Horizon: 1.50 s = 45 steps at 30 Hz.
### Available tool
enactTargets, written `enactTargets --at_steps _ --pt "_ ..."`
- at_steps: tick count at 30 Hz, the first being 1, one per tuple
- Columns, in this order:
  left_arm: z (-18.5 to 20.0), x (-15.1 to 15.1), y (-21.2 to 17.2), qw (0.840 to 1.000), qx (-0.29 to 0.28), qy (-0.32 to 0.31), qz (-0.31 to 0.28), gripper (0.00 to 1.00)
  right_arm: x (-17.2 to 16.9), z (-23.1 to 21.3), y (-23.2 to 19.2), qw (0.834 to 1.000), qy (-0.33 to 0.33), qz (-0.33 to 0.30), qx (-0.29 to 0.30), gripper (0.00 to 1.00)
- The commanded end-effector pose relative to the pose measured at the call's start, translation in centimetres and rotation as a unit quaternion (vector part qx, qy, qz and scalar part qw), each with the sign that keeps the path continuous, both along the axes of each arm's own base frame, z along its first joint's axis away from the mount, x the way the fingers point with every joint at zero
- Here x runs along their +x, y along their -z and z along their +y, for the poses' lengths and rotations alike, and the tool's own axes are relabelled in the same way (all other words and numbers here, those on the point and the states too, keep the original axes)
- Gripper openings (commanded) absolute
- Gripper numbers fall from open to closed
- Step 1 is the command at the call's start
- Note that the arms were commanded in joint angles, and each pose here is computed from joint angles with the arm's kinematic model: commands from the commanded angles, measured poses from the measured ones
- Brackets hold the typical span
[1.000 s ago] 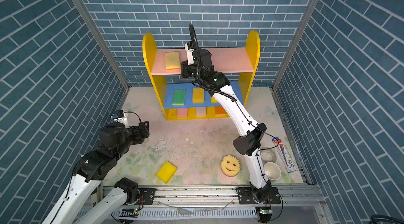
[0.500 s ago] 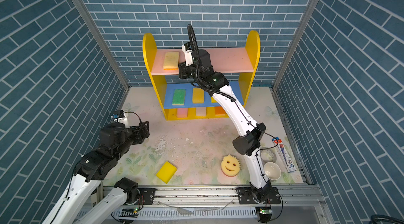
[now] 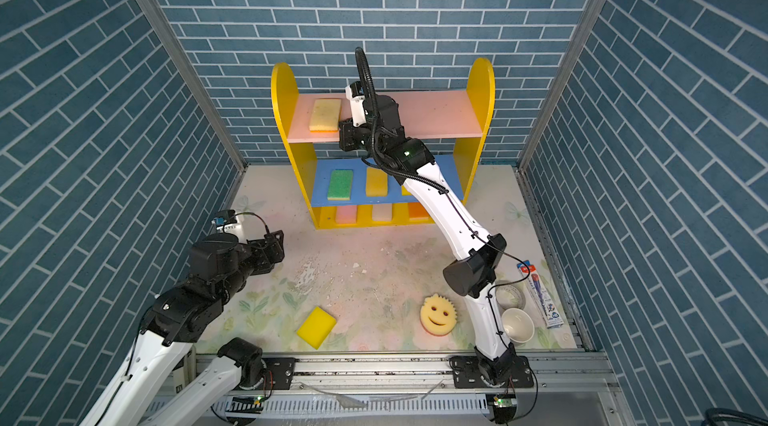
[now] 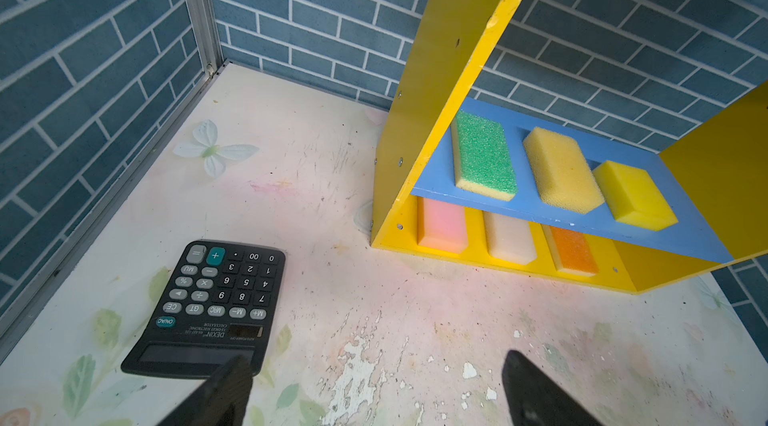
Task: Place and organize the cleaning sponges onto the shelf
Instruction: 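Lower the left gripper onto the bright yellow table sponge while the right gripper withdraws, then grasp and lift the bright yellow sponge with the left gripper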
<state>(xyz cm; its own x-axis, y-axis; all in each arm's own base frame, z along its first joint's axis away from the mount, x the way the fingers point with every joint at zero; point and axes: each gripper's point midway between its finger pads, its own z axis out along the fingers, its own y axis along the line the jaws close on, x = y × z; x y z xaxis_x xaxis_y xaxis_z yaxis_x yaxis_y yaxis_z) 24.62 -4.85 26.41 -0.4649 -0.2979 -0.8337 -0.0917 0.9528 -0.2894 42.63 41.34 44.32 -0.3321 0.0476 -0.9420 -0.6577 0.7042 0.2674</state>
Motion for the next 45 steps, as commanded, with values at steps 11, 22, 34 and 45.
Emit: enactTargets --at_steps 11,22,34,45 --pt "-2.9 -2.5 10.9 0.977 -0.002 0.077 0.197 0.88 -5.7 -6.2 -2.1 0.997 0.053 -0.053 -0.030 0.00" --pt "-7.1 -7.1 17.4 0.946 -0.167 0.115 0.253 0.89 -6.1 -7.4 0.5 0.996 0.071 -0.035 -0.032 0.00" --pt "-7.9 -10.8 21.6 0.912 -0.151 0.137 0.355 0.74 -5.8 -7.3 2.3 0.996 0.076 -0.013 -0.044 0.00" --pt "-9.1 -10.6 24.0 0.890 -0.134 0.149 0.410 0.37 -5.2 -7.4 3.0 0.995 0.086 -0.009 -0.050 0.01"
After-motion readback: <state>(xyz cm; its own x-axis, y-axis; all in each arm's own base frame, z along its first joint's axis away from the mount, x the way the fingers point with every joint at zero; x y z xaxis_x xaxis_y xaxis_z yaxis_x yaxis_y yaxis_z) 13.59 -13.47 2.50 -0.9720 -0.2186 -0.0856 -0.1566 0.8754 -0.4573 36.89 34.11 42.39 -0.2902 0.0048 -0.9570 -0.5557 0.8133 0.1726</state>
